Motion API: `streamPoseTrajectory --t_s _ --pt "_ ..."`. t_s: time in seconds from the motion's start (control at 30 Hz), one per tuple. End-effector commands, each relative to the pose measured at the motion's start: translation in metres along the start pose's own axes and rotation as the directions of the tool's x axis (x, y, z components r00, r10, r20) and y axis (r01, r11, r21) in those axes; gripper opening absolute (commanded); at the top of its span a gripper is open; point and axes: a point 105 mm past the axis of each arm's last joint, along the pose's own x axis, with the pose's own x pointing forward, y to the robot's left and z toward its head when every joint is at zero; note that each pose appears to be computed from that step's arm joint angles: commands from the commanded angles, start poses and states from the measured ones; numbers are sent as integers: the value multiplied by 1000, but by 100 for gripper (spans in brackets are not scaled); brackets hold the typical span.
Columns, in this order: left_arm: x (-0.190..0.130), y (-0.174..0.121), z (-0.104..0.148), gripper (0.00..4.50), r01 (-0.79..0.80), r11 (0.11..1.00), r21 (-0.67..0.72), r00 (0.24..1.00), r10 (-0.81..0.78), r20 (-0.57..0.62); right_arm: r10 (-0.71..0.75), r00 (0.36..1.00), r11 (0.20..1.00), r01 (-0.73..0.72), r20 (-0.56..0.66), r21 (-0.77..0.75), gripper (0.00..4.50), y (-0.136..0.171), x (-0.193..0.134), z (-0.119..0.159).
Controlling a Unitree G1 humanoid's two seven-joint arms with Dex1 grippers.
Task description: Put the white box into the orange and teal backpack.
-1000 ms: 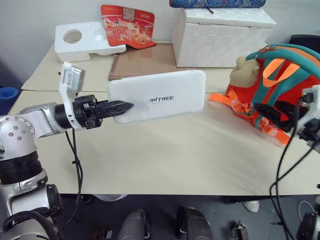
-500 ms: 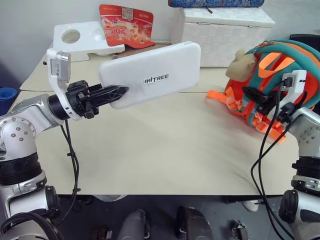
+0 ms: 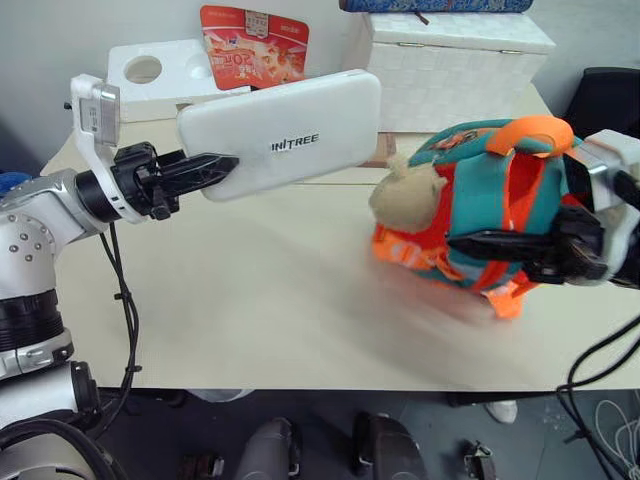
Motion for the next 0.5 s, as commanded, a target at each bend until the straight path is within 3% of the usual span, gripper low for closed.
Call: streamPoseTrajectory --t_s 0.03,0.2,0.5 --pt "5 -13 13 123 82 994 72 997 -83 5 15 1000 1000 -15 -4 -22 5 11 -6 6" --pt "22 -13 -2 123 132 983 125 990 -125 -68 -12 999 1000 13 -32 19 5 8 -14 -4" --pt "60 -4 -13 123 227 900 372 963 -152 -221 3 999 999 0 -52 44 5 9 -24 -11"
